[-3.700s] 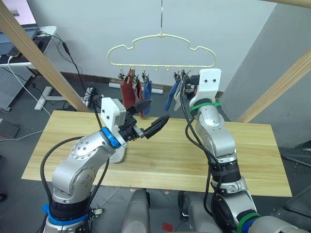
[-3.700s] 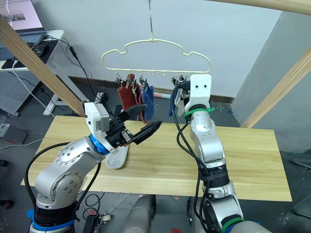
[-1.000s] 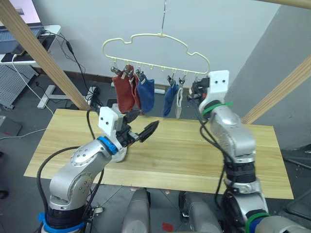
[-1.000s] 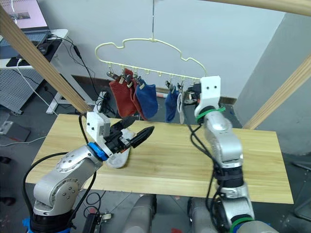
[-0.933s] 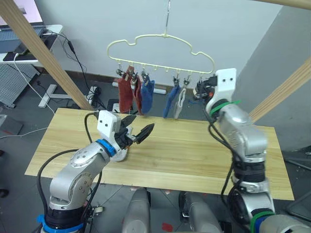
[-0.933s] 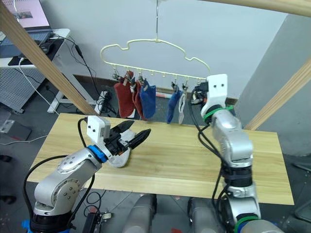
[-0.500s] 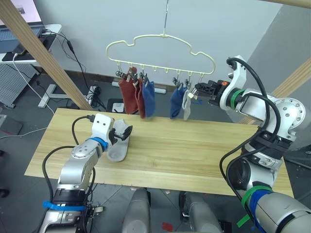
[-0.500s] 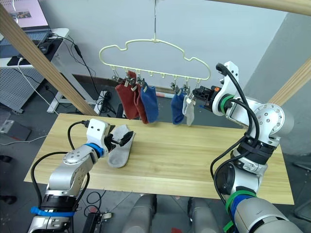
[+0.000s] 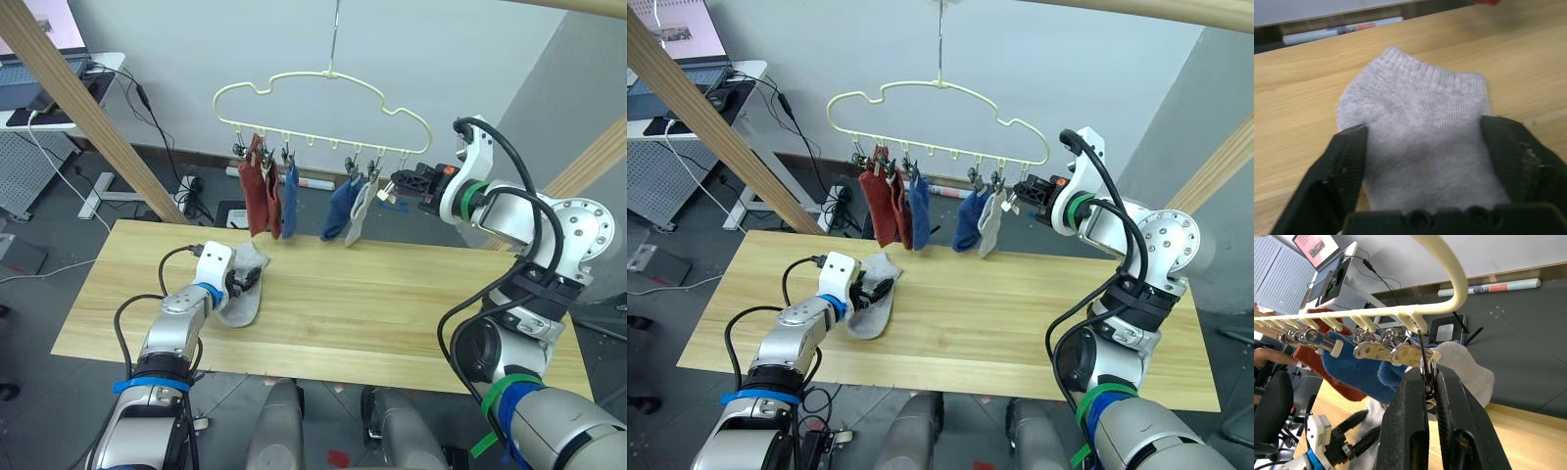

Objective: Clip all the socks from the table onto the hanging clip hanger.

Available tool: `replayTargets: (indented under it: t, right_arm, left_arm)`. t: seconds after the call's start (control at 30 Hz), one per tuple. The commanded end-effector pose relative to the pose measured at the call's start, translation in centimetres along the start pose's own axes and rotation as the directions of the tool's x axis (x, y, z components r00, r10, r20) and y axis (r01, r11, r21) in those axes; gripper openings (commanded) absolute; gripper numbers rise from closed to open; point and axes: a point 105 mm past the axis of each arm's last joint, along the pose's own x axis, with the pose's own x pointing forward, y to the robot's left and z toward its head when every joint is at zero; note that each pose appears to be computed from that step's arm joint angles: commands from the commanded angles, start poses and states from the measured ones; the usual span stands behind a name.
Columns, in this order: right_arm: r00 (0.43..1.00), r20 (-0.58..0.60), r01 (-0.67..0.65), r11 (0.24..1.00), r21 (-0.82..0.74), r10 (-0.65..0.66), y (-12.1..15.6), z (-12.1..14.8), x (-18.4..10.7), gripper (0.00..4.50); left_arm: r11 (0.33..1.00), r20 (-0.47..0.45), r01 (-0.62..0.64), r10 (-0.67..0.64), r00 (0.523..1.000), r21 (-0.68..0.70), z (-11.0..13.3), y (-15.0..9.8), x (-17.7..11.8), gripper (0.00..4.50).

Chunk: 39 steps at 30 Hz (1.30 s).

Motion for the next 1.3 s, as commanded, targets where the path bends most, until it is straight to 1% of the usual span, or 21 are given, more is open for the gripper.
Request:
replayTargets:
  t: [0.03, 0.07, 0.2, 0.23, 0.3, 0.33, 0.37, 0.43, 0.5, 0.6, 0.7, 0.77, 0.83, 0.9, 0.97, 1.07, 1.13, 1.2, 1.3]
  right_arm:
    - [0.999, 0.022, 0.025, 0.999, 0.045, -0.026, -0.4, 0.5, -0.2, 0.0]
    - [0.999, 0.021, 0.03, 0.998, 0.058, -0.031, -0.5, 0.5, -0.1, 0.0]
    - [0.996, -0.011, 0.088, 0.995, 0.044, -0.087, -0.8, 0.2, 0.3, 0.0]
    - [0.994, -0.017, 0.109, 0.994, 0.029, -0.108, -1.0, 0.2, 0.4, 0.0]
    - [0.99, -0.022, 0.137, 0.991, 0.015, -0.136, -1.2, 0.2, 0.4, 0.0]
    - [0.989, -0.022, 0.149, 0.989, 0.01, -0.149, -1.2, 0.3, 0.4, 0.0]
    - [0.987, -0.023, 0.16, 0.987, 0.001, -0.16, -1.3, 0.3, 0.4, 0.0]
    - [0.984, -0.022, 0.174, 0.985, -0.007, -0.174, -1.3, 0.4, 0.3, 0.0]
    - [0.981, -0.021, 0.193, 0.981, -0.013, -0.193, -1.5, 0.4, 0.3, 0.0]
    - [0.973, -0.03, 0.23, 0.973, -0.026, -0.23, -1.8, 0.2, 0.4, 0.0]
    - [0.966, -0.037, 0.254, 0.965, -0.058, -0.257, -1.9, 0.1, 0.4, 0.0]
    - [0.961, -0.037, 0.271, 0.959, -0.082, -0.275, -1.9, 0.1, 0.4, 0.0]
    - [0.957, -0.035, 0.284, 0.954, -0.095, -0.288, -1.8, 0.1, 0.4, 0.0]
    - [0.954, -0.036, 0.291, 0.95, -0.115, -0.296, -1.7, -0.1, 0.4, 0.0]
    - [0.957, -0.033, 0.283, 0.953, -0.107, -0.288, -1.5, -0.1, 0.4, 0.0]
    - [0.96, -0.029, 0.276, 0.957, -0.087, -0.279, -1.4, -0.1, 0.4, 0.0]
    - [0.961, -0.026, 0.272, 0.959, -0.073, -0.275, -1.3, 0.0, 0.5, 0.0]
    - [0.963, -0.023, 0.267, 0.962, -0.057, -0.269, -1.2, 0.1, 0.5, 0.0]
    - [0.965, -0.02, 0.262, 0.964, -0.05, -0.263, -0.9, 0.2, 0.5, 0.0]
  left_arm:
    - [0.998, -0.066, 0.066, -0.066, 0.996, -0.001, -2.5, -1.9, -0.1, 2.57]
    - [0.997, -0.061, 0.074, -0.075, 0.995, -0.006, -2.4, -2.1, -0.2, 2.32]
    - [0.986, -0.026, 0.168, -0.168, 0.985, 0.004, -2.1, -4.5, -0.4, 1.23]
    - [0.981, -0.011, 0.195, -0.195, 0.981, 0.002, -1.8, -5.2, -0.5, 0.9]
    - [0.97, 0.016, 0.243, -0.243, 0.97, -0.003, -1.2, -6.6, -0.6, 0.38]
    - [0.96, 0.042, 0.281, -0.28, 0.959, -0.004, -0.5, -7.6, -0.7, 0.15]
    - [0.95, 0.059, 0.311, -0.31, 0.949, -0.005, 0.0, -8.5, -0.9, 0.04]
    - [0.931, 0.099, 0.365, -0.363, 0.926, -0.004, 1.1, -10.1, -1.1, 0.04]
    - [0.9, 0.173, 0.436, -0.428, 0.887, -0.006, 3.0, -12.3, -1.6, 0.04]
    - [0.823, 0.308, 0.568, -0.538, 0.784, -0.007, 6.8, -16.0, -2.9, 0.04]
    - [0.747, 0.424, 0.665, -0.6, 0.678, -0.007, 10.2, -18.4, -4.2, 0.04]
    - [0.714, 0.477, 0.7, -0.612, 0.631, -0.008, 11.9, -19.3, -4.7, 0.04]
    - [0.704, 0.512, 0.71, -0.613, 0.602, 0.01, 13.2, -19.9, -5.0, 0.04]
    - [0.707, 0.549, 0.707, -0.595, 0.587, 0.01, 14.4, -20.1, -4.9, 0.04]
    - [0.716, 0.555, 0.698, -0.583, 0.594, 0.005, 14.7, -20.0, -4.6, 0.04]
    - [0.723, 0.543, 0.691, -0.579, 0.608, -0.002, 14.4, -19.9, -4.1, 0.04]
    - [0.745, 0.502, 0.667, -0.583, 0.639, 0.015, 13.8, -20.0, -3.4, 0.04]
    - [0.75, 0.477, 0.661, -0.591, 0.651, 0.027, 13.3, -20.1, -2.9, 0.04]
    - [0.755, 0.468, 0.655, -0.59, 0.658, 0.033, 13.1, -20.2, -2.6, 0.04]
